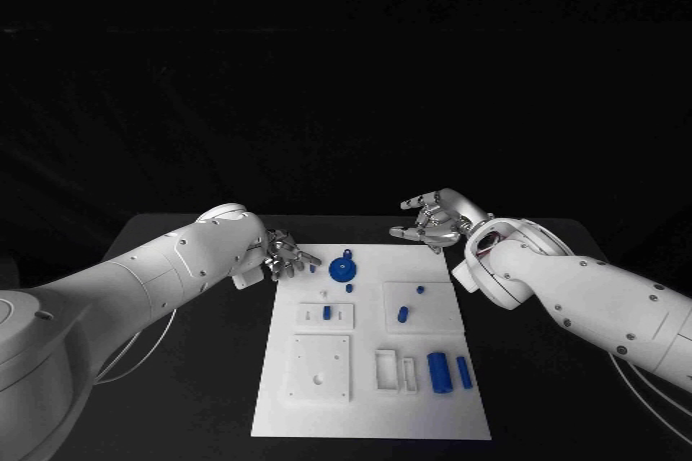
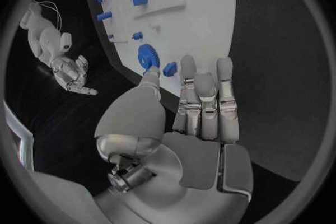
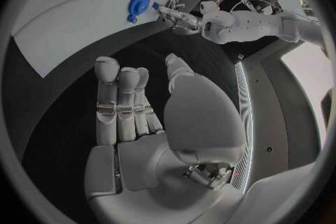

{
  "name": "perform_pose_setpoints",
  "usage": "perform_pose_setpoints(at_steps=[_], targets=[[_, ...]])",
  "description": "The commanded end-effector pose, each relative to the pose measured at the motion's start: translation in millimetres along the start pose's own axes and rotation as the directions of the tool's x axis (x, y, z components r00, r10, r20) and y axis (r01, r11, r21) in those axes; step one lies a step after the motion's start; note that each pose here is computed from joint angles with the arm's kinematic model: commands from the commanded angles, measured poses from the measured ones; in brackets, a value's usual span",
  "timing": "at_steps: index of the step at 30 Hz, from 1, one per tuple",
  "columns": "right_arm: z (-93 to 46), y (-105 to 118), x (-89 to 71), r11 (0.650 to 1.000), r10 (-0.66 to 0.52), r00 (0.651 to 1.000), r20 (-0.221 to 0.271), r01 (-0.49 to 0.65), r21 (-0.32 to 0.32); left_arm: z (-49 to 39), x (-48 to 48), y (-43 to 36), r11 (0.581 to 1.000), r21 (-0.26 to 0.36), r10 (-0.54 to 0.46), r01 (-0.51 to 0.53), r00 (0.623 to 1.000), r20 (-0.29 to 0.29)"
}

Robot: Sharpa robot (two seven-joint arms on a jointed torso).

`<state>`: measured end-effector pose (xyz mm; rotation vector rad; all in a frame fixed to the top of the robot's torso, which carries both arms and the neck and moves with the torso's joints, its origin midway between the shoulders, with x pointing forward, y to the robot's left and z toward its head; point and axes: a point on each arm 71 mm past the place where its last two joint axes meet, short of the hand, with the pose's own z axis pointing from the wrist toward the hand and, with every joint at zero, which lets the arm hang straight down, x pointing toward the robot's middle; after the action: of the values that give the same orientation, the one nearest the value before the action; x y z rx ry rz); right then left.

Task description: Assemble the parts on the task board

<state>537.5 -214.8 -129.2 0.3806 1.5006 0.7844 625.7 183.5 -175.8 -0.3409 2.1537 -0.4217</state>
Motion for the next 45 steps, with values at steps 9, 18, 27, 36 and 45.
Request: perform_pose_setpoints(at_steps=[9,18,27,36,45], targets=[[0.2,1.7,0.0,1.000,-0.005,1.000,0.001,0.005,-0.007,1.0,1.0,-6.2,0.999,0.035,-0.001,0.001,1.000,0.002],[0.5,3.0,0.5,1.000,-0.003,1.000,0.000,0.003,-0.008,2.9,4.3,-6.4,0.999,0.046,-0.008,0.008,1.000,-0.004],[0.9,3.3,0.8,1.000,-0.003,1.000,0.000,0.003,-0.007,3.6,6.1,-7.7,0.997,0.062,-0.044,0.045,0.999,-0.014],[1.4,3.3,1.3,1.000,-0.002,1.000,-0.002,0.002,-0.006,3.7,5.9,-7.6,0.996,0.066,-0.065,0.066,0.998,-0.015],[1.9,3.4,2.0,1.000,-0.002,1.000,-0.003,0.002,-0.006,3.9,6.9,-8.5,0.995,0.067,-0.072,0.073,0.997,-0.026]])
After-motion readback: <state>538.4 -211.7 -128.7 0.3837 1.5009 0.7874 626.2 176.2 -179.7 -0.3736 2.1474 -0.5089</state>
